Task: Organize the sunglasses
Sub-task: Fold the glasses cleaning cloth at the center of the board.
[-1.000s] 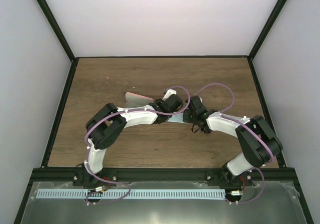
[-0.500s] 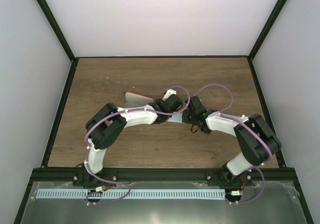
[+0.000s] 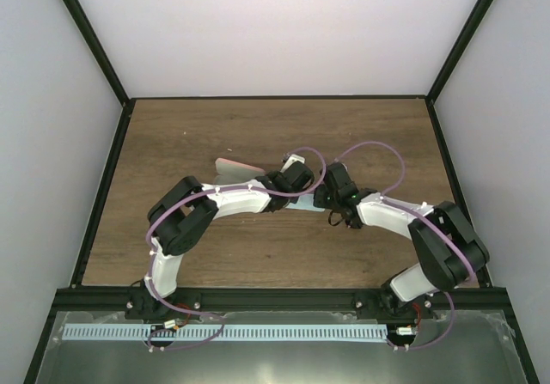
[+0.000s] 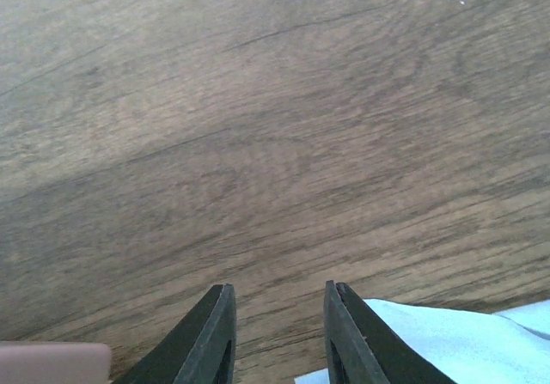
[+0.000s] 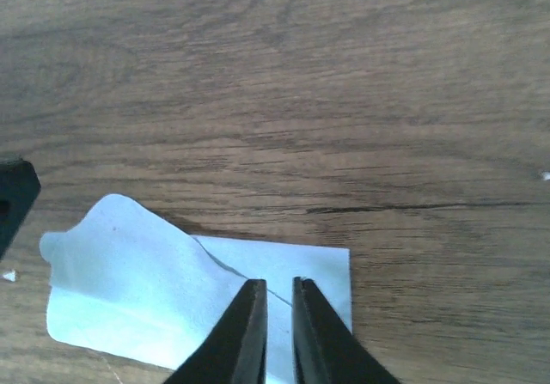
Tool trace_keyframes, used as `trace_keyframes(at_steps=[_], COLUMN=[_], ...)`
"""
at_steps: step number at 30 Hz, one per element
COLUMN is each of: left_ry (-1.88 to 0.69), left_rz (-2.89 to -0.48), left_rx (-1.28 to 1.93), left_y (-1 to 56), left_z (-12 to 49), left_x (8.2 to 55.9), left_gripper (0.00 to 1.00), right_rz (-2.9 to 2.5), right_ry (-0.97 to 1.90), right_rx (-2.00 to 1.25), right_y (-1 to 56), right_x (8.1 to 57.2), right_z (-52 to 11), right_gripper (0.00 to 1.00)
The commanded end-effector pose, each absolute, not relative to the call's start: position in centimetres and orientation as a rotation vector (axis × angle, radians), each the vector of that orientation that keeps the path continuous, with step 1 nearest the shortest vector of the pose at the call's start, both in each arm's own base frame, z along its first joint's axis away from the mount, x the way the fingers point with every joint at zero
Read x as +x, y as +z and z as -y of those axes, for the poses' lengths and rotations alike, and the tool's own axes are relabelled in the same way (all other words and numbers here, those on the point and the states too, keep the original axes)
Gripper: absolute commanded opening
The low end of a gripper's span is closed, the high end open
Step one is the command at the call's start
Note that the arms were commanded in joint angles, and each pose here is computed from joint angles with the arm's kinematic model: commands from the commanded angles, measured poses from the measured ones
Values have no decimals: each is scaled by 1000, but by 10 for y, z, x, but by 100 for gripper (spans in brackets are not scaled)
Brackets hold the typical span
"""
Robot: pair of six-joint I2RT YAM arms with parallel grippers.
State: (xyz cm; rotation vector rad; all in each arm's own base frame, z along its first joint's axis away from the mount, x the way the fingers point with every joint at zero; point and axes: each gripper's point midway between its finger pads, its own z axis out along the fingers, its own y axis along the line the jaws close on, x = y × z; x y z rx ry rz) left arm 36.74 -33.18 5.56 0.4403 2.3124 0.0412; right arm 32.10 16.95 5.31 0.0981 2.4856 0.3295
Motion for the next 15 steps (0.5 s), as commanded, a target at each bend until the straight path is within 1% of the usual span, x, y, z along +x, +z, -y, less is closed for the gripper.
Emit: trace_keyframes(at_steps=[1, 3, 8, 15], left_ry=[-54, -88, -190, -153], left_rz=[-2364, -2392, -2453, -2452], left_rx=[437, 433, 440, 407], left_y=[46, 40, 28, 29], left_z=[335, 336, 346, 337], left_x=[362, 360, 351, 351], left_gripper=[31, 31, 31, 31], right_rz=[-2509, -2549, -2608, -2586], right_ry=[367, 362, 309, 242], right_rx=[65, 55, 70, 138], right_y=[41, 28, 9, 9], right_x=[328, 327, 334, 344], right_z=[-182, -185, -185, -171], right_gripper=[6, 1, 1, 1])
